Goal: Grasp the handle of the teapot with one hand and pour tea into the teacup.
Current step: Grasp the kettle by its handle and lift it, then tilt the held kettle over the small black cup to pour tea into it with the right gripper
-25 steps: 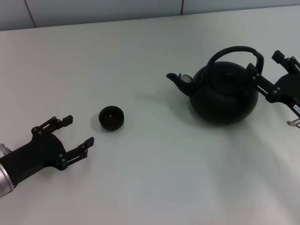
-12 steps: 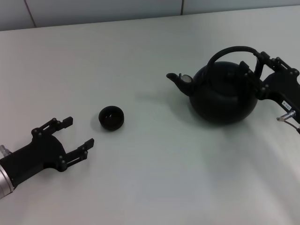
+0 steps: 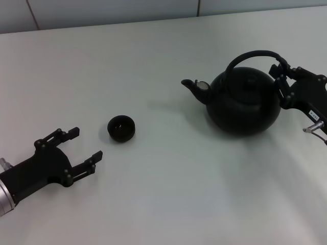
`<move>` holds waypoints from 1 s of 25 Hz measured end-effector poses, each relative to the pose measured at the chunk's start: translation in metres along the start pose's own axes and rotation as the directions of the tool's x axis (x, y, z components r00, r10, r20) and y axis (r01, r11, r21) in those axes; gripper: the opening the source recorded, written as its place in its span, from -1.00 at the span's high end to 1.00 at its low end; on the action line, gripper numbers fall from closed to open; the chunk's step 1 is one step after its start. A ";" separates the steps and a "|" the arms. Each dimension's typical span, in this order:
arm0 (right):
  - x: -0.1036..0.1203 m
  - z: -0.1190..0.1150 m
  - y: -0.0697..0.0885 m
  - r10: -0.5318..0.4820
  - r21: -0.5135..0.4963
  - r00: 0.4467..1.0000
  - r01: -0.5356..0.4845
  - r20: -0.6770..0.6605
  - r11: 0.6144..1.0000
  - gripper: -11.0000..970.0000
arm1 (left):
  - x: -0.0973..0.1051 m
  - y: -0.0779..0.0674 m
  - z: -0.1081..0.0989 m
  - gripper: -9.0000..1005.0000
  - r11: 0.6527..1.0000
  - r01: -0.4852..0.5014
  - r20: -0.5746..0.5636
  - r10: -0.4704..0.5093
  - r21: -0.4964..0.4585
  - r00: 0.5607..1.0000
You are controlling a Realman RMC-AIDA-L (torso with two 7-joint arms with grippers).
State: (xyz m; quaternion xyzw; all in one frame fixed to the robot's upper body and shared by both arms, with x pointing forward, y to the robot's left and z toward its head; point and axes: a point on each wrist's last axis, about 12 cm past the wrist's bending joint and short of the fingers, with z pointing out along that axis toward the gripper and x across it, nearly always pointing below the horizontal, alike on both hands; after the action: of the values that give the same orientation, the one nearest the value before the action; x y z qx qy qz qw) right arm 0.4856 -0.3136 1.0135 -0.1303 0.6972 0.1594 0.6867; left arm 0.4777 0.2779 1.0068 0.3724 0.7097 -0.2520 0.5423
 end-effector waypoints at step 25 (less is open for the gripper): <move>-0.029 0.057 0.017 -0.137 -0.110 0.982 0.151 0.128 0.982 0.74 | 0.000 0.000 0.000 -0.59 1.000 0.000 0.000 0.000 0.000 1.000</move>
State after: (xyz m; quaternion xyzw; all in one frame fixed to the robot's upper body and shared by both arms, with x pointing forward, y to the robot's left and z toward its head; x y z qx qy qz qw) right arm 0.5315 -0.2761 1.0425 -0.2116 0.6327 0.1581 0.7280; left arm 0.4779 0.2778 1.0068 0.3726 0.7096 -0.2520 0.5423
